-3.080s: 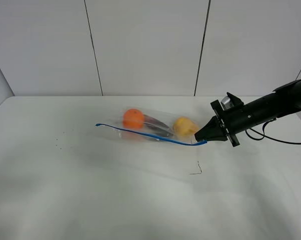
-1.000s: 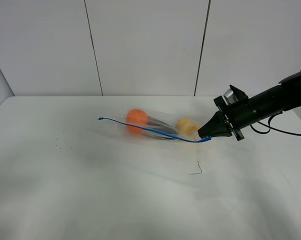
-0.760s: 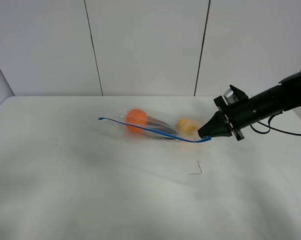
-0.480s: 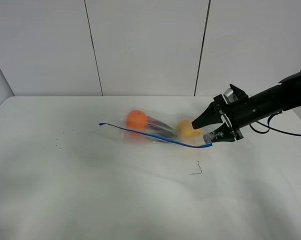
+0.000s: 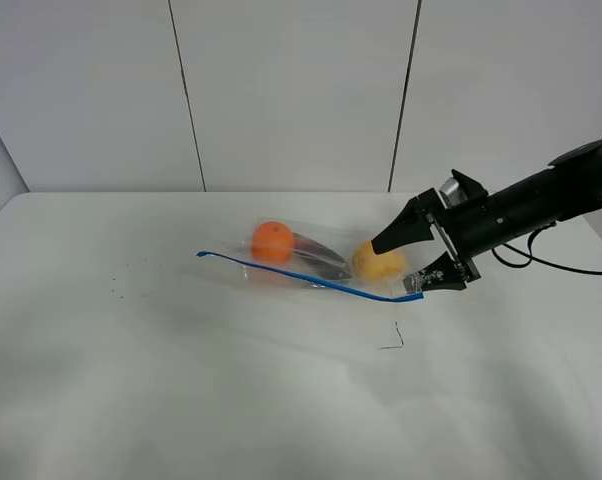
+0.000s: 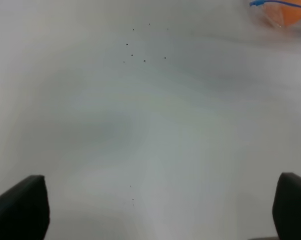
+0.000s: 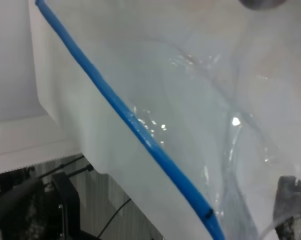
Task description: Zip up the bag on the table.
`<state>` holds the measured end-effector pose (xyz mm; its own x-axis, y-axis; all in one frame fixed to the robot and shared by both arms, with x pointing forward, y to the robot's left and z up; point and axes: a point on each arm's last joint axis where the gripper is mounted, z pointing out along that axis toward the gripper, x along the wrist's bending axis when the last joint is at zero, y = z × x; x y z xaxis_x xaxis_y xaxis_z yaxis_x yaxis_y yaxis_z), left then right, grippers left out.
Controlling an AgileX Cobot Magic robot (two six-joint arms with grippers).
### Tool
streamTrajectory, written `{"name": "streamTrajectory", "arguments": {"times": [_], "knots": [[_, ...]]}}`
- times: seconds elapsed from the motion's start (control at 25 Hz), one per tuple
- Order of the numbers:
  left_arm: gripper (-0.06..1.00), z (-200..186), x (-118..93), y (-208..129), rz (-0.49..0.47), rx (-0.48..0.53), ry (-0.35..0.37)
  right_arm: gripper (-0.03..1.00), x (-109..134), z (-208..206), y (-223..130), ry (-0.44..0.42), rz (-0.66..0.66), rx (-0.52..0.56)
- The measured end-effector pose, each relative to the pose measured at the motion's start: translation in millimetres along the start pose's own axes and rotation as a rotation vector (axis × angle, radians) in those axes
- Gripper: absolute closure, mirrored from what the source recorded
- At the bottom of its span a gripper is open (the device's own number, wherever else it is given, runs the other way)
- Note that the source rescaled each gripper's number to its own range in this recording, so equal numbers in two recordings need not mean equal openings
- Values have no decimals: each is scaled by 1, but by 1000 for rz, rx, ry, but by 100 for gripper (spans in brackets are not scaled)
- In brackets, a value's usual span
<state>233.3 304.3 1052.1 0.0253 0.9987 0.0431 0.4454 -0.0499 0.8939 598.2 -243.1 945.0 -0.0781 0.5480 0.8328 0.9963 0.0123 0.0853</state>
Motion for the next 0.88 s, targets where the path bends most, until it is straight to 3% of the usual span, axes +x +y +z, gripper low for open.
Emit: {"name": "streamTrajectory", "arguments": {"times": [0.16, 0.28, 0.4, 0.72, 0.88], "knots": [[-6, 0, 0, 0, 0, 0, 0, -3, 6, -5, 4, -7, -20, -14], [-6, 0, 0, 0, 0, 0, 0, -3, 9, -10, 4, -62, -44, 10], [-6, 0, 0, 0, 0, 0, 0, -3, 8, -21, 2, -234, -53, 27], [-6, 0, 0, 0, 0, 0, 0, -3, 6, -75, -13, -837, -39, 9], [-6, 0, 0, 0, 0, 0, 0, -3, 19, -101, -21, -1001, -61, -47]]}}
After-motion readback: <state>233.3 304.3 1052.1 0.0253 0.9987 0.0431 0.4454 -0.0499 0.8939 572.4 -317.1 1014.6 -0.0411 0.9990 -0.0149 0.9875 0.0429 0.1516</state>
